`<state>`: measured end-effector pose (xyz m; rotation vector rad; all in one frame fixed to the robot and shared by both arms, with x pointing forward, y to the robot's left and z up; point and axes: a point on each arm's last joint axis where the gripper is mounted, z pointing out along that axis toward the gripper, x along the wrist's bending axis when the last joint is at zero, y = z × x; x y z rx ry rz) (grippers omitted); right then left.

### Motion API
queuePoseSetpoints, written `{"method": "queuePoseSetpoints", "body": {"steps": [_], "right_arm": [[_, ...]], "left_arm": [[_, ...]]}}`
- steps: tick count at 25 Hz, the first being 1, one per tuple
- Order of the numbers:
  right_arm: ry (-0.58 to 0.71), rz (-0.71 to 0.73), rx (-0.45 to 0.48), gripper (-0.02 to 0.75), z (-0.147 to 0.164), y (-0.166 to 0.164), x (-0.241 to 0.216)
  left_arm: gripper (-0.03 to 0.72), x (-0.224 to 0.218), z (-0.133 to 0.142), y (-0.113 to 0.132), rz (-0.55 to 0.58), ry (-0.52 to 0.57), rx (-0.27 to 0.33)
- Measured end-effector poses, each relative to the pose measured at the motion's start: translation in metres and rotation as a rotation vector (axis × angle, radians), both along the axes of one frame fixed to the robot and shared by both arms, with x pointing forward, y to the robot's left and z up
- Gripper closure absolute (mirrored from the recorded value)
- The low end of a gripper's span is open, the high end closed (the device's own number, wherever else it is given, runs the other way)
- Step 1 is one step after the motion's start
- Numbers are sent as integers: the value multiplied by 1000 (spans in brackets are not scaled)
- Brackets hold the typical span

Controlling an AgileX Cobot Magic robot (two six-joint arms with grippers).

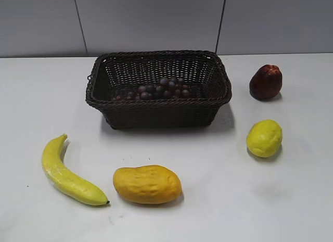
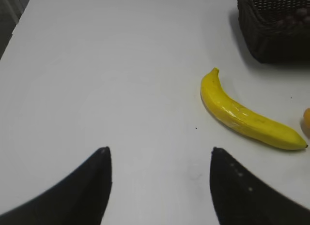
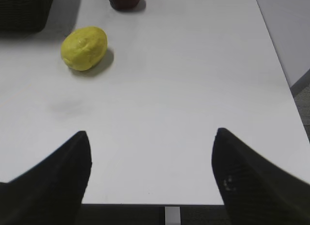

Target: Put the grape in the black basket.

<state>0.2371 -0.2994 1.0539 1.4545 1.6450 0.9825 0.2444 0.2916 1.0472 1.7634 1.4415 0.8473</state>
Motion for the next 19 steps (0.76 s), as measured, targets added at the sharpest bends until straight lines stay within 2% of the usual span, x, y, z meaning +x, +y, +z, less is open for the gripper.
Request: {"method": "queuePoseSetpoints", "body": {"steps": [8, 19], "right_arm": [[0, 0, 0, 150, 0, 0, 0], [0, 0, 0, 150, 0, 0, 0]], "left_arm": [[200, -11, 0, 0, -2, -70, 2], [200, -11, 0, 1, 1, -71, 5]]}}
